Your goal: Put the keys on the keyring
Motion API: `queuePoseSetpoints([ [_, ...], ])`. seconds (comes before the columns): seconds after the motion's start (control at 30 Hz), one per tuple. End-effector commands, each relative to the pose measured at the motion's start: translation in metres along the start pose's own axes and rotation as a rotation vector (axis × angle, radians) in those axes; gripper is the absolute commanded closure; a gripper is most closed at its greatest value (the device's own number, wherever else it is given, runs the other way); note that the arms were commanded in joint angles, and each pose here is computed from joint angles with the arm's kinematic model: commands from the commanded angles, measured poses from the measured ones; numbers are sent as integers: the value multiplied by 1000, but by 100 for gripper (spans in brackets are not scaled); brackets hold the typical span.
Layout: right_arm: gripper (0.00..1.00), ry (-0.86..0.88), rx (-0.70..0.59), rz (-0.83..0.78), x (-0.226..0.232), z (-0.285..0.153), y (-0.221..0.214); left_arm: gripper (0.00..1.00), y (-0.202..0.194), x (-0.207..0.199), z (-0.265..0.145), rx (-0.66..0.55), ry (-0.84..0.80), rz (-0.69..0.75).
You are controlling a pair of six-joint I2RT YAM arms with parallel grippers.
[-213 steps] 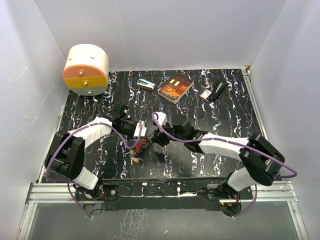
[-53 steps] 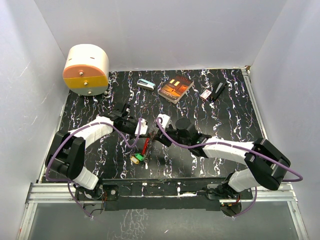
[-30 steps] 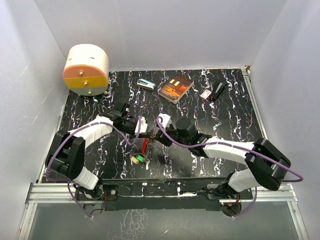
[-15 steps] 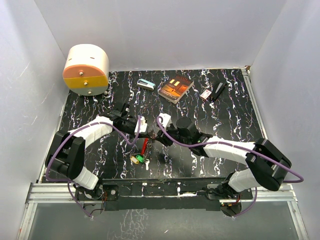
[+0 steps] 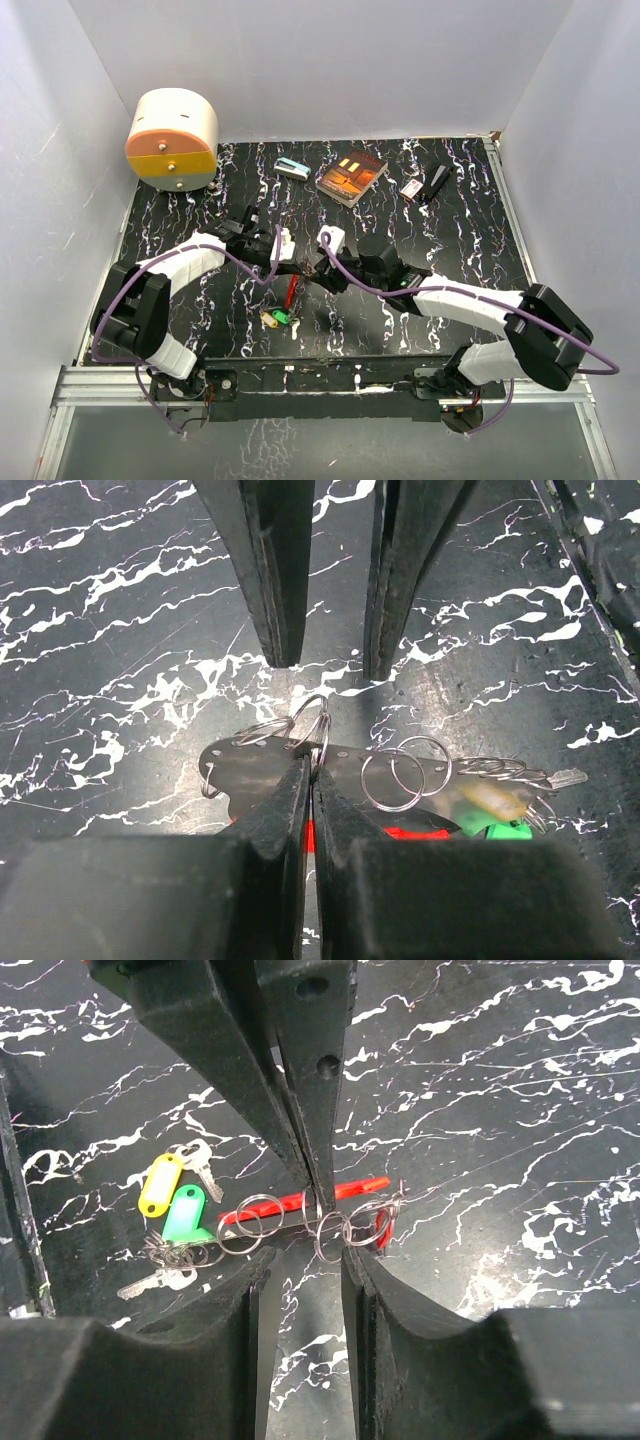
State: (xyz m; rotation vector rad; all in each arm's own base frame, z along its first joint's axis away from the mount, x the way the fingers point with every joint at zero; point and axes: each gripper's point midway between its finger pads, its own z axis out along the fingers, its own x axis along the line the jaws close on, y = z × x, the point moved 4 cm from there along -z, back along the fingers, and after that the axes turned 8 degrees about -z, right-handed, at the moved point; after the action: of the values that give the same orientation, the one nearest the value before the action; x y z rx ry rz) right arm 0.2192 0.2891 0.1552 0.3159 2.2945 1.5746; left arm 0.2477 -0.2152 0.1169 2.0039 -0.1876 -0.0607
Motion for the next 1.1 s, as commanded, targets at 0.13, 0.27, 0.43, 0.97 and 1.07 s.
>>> queuePoseSetpoints([
  [0.13,64,17,-70,-16,-2,13,9,100,15,-6,-1,-66,-43,-32],
  [0.27,66,12,-67,-20,-4,16,7,100,16,-9,-1,-69,-53,-34],
  [0.43,69,-3,-69,-32,-7,19,7,100,17,-9,-1,-74,-58,-38],
  [0.97,89,-23,-63,-48,-11,15,14,100,8,-8,-2,-33,-40,15],
  [1.07,90,-41,-38,-31,-14,17,12,100,10,-10,-2,-47,-53,21],
])
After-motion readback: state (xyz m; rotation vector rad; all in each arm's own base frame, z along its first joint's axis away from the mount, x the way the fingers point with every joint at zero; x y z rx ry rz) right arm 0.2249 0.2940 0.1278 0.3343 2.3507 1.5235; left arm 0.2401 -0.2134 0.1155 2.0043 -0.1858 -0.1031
